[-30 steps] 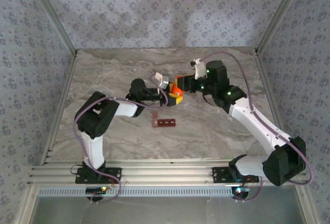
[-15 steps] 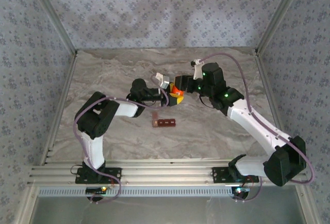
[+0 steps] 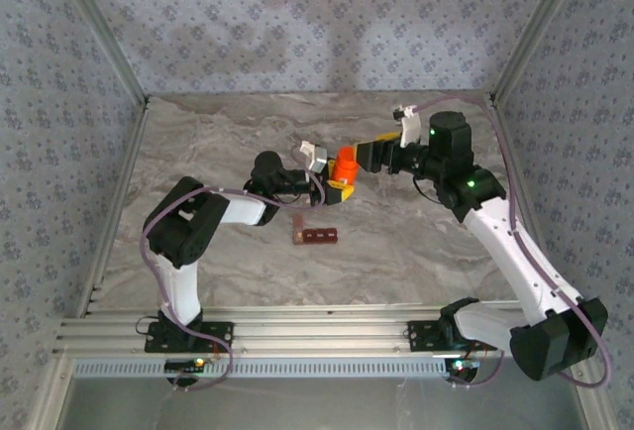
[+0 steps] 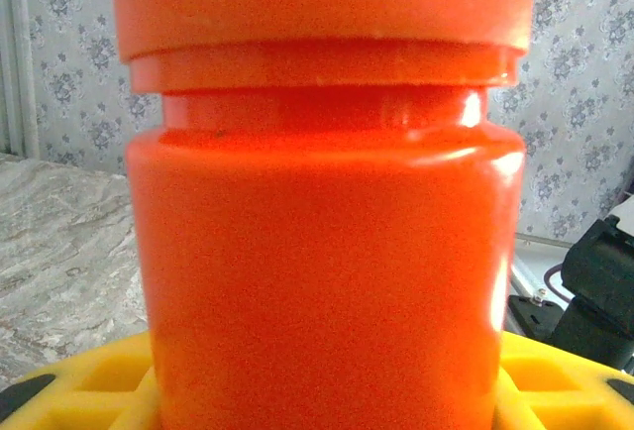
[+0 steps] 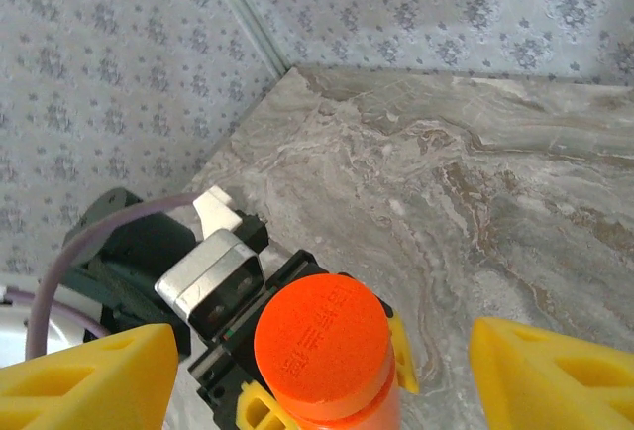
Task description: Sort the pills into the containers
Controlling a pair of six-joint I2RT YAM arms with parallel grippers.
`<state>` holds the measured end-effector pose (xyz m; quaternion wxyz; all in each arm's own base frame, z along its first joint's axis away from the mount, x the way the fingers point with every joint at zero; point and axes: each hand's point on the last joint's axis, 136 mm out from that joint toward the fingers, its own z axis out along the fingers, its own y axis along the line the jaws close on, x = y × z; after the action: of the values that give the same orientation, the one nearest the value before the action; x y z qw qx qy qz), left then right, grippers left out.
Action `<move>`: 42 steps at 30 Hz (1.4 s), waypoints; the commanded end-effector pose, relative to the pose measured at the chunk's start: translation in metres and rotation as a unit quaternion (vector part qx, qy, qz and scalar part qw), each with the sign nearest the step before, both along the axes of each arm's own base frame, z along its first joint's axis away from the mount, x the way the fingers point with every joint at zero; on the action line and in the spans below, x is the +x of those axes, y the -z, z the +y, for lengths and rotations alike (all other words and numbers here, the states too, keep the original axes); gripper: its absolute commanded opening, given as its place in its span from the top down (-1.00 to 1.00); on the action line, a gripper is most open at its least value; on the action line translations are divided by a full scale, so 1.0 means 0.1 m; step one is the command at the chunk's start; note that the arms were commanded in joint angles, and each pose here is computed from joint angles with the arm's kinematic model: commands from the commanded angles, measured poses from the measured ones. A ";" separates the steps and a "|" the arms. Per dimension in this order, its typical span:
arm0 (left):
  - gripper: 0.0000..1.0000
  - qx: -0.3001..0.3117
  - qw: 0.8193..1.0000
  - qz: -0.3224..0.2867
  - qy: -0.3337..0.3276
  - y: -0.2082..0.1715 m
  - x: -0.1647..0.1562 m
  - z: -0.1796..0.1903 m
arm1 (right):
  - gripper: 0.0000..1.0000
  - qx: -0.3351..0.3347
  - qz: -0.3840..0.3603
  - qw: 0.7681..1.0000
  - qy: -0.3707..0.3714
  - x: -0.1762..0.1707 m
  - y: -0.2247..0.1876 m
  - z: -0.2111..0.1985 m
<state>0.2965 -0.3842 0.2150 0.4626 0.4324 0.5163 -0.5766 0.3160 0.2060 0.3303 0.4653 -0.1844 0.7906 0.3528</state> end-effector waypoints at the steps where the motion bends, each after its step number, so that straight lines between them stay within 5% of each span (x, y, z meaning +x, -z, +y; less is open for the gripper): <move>1: 1.00 -0.022 0.999 -0.048 0.012 -0.31 -0.06 0.01 | -0.57 -0.027 -0.031 0.997 -0.066 -0.08 -0.04 0.11; 21: 1.00 -0.019 0.998 -0.056 0.025 -0.35 -0.15 0.00 | -0.54 -0.065 -0.015 0.989 -0.128 0.00 0.19 0.41; 42: 1.00 -0.020 0.998 -0.063 0.021 -0.39 -0.18 0.03 | 0.11 -0.086 0.015 0.989 -0.119 0.02 0.41 0.41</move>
<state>0.2896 -0.3846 0.2233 0.4593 0.4488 0.5084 -0.5737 0.3208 0.2462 0.2926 0.3988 -0.3094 0.7915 0.3447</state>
